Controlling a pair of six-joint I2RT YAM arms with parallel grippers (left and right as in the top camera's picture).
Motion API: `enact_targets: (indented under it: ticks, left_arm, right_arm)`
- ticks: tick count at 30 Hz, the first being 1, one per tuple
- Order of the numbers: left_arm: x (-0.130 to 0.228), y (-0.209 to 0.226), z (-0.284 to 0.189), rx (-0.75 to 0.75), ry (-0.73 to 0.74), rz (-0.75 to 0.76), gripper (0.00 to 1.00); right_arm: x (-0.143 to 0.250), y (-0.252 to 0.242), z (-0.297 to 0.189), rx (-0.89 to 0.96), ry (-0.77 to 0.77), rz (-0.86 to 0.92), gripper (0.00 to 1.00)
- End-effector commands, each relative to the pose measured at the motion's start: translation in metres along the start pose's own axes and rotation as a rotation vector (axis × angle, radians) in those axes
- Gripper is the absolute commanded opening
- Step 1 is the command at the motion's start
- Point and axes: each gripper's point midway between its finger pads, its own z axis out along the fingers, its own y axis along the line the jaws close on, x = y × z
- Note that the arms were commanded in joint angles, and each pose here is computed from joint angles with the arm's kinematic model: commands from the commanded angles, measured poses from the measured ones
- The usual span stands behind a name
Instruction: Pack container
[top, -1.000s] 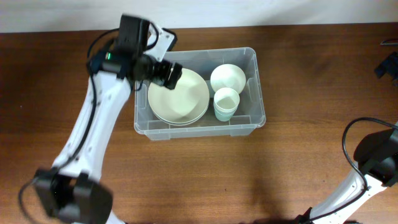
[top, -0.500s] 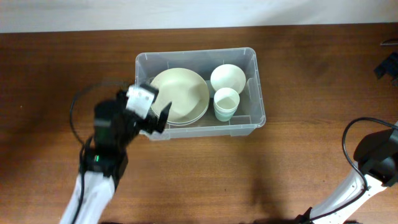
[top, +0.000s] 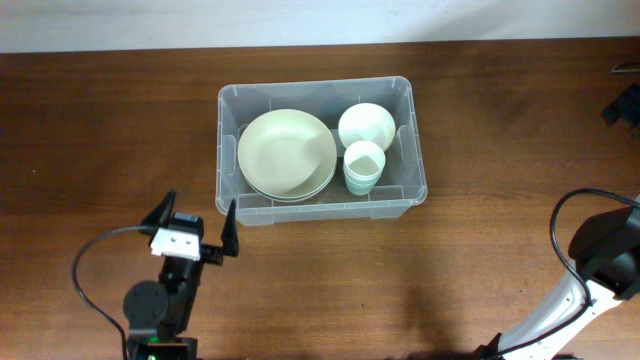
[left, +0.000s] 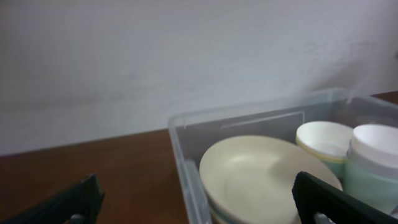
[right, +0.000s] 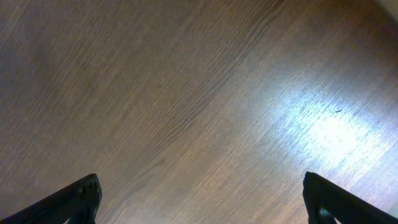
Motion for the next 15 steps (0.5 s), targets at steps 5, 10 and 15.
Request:
enact_targets:
  ticks: [5,10,15]
  left_arm:
    - [0.018,0.009,-0.015,-0.065,-0.028,-0.027,0.99]
    - [0.021,0.011,-0.020,-0.083,-0.027,-0.028,0.99]
    - [0.029,0.011,-0.022,-0.085,0.005,-0.032,0.99]
  right_arm:
    - [0.000,-0.004,0.007,0.016,0.013,0.009,0.99]
    - [0.000,-0.004,0.007,0.016,0.013,0.009,0.99]
    - [0.000,-0.004,0.007,0.016,0.013,0.009,0.99]
